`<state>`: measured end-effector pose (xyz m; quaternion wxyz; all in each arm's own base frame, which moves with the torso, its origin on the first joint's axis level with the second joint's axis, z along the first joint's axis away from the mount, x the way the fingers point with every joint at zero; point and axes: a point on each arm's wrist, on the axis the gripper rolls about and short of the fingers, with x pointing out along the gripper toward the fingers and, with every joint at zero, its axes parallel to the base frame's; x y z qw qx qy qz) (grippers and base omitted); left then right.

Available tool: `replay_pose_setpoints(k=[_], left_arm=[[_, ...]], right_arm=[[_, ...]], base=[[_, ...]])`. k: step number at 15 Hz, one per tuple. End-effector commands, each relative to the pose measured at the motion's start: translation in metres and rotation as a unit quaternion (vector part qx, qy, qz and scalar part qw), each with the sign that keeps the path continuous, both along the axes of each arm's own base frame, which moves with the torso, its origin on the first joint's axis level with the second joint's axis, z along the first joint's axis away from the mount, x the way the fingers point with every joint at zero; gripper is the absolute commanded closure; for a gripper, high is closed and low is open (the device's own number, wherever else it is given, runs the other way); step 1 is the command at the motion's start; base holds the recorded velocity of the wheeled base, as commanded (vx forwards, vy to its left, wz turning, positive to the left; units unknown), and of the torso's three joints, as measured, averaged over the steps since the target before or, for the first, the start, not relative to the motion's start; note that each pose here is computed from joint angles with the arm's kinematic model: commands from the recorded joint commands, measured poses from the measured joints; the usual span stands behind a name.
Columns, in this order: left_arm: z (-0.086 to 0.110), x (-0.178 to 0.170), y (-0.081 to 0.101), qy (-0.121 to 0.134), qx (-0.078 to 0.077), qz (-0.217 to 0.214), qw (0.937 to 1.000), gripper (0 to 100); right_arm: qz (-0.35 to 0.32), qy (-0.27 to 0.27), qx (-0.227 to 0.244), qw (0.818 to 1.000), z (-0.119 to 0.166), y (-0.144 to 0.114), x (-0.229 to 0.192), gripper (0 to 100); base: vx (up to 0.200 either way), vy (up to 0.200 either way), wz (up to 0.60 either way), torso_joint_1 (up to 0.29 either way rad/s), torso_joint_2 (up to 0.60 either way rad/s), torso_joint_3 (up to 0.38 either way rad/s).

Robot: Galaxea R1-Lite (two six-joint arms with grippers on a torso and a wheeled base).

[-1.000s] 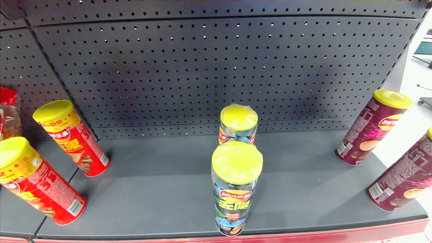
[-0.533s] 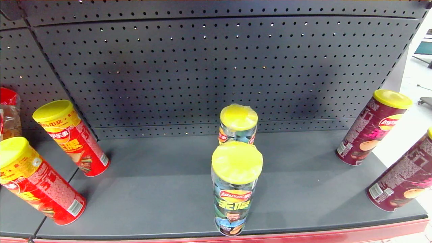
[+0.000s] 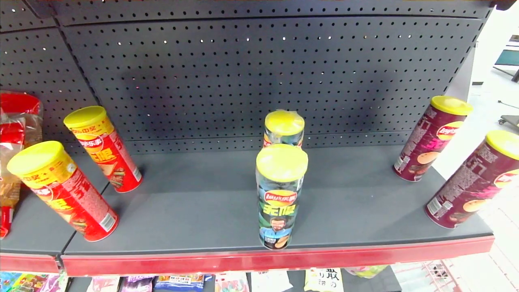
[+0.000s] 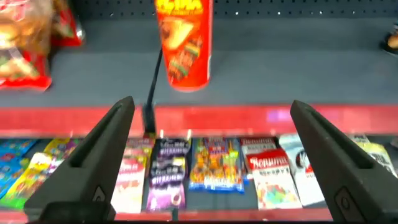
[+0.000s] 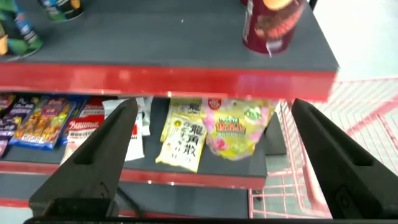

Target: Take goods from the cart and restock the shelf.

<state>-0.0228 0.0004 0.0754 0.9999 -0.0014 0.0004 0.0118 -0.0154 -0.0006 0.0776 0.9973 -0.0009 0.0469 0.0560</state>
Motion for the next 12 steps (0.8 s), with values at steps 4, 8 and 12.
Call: replay_pose_setpoints(k=[4, 8, 12], left_arm=[[-0.0001, 0.0000, 0.0000, 0.000, 0.000, 0.000, 1.0000, 0], [0.0000, 0.0000, 0.0000, 0.000, 0.000, 0.000, 1.0000, 0], [0.0000, 0.0000, 0.0000, 0.000, 0.000, 0.000, 1.0000, 0]], right_arm=[[0.000, 0.001, 0.000, 1.000, 0.0001, 0.0000, 0.0001, 0], [0.001, 0.001, -0.001, 1.000, 0.0001, 0.0000, 0.0001, 0], [0.001, 0.001, -0.001, 1.000, 0.0001, 0.0000, 0.0001, 0]], base=[[-0.200, 0.000, 0.00, 0.001, 0.00, 0.004], [0.000, 0.000, 0.00, 0.000, 0.00, 0.000], [0.000, 0.000, 0.00, 0.000, 0.00, 0.000]])
